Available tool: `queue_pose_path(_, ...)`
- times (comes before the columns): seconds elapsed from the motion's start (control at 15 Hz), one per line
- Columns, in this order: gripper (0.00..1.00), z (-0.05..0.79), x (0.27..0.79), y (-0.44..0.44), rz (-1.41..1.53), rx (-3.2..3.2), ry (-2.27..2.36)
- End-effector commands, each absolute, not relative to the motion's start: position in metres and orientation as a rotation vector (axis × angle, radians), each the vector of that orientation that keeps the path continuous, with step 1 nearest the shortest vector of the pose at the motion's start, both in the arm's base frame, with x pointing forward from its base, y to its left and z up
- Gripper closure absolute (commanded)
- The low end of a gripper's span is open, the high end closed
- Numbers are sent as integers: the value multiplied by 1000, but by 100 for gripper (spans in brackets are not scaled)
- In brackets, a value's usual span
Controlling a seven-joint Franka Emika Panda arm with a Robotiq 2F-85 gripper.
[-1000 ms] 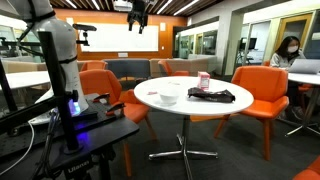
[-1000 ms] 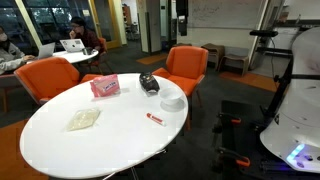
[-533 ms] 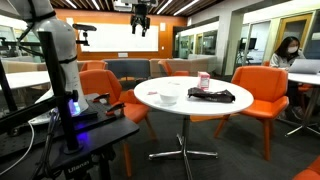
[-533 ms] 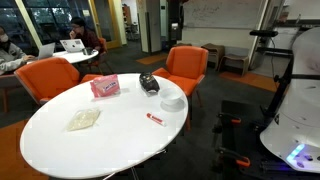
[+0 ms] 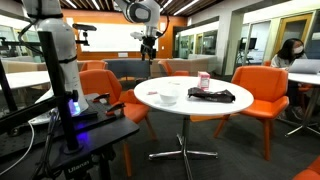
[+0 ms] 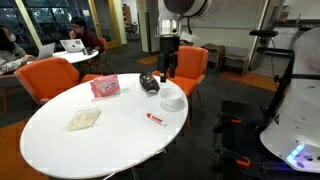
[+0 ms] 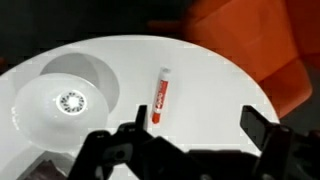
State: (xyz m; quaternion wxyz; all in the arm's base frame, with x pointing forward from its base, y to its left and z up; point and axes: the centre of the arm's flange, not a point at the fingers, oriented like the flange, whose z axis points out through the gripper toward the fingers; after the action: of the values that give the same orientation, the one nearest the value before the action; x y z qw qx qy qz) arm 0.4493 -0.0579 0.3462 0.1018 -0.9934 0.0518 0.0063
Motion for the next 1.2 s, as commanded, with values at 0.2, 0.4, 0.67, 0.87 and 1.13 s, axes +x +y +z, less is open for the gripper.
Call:
queue_pose_path(0.2, 0, 240, 496, -65, -8, -3019, 411)
queue_pose_path(0.4, 0, 203, 510, -49, 67, -3049, 410)
queue_pose_path(0.67, 0, 168, 528, -36, 137, -3093, 418)
queue_pose_path(0.87, 7, 154, 538, -33, 155, -3114, 425)
queue_pose_path(1.13, 36, 144, 546, -27, 165, -3116, 399)
